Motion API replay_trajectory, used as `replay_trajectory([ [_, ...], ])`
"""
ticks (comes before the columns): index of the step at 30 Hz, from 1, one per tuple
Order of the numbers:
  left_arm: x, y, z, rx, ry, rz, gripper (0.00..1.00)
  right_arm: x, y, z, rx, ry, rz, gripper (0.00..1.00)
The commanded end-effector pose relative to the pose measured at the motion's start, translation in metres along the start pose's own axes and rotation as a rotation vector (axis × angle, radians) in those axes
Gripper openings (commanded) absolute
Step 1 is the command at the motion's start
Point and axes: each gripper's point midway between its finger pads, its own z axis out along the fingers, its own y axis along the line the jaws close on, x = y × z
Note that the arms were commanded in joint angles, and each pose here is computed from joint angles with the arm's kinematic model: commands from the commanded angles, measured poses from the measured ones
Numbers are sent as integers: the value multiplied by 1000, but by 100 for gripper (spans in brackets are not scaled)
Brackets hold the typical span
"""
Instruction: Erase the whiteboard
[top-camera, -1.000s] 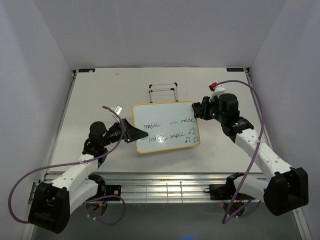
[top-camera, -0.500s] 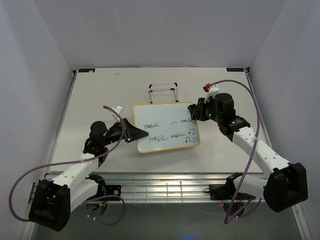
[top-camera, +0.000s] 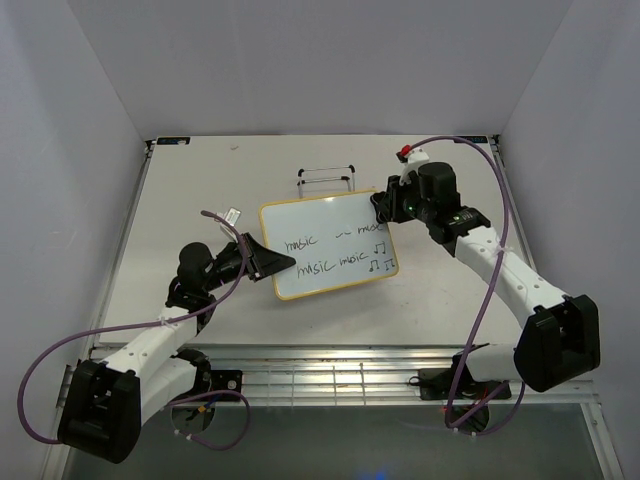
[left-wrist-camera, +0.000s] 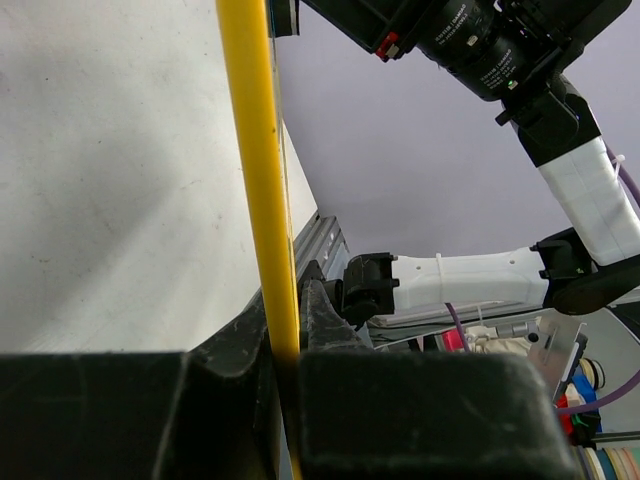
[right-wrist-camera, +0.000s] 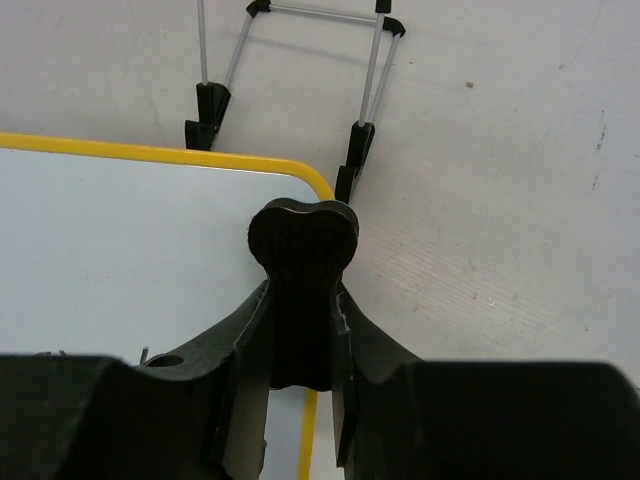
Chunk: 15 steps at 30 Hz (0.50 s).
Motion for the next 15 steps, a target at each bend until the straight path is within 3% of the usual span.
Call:
replay_trajectory([
  [1, 10, -80, -14, 296, 97, 240, 0, 4, -16, 11, 61, 29, -28, 18],
  [8, 5, -80, -14, 291, 52, 261, 0, 17, -16, 18, 41, 128, 22, 18],
  [15, -13, -74, -11, 247, -77, 259, 0, 90, 5, 6, -66, 328, 54, 16],
])
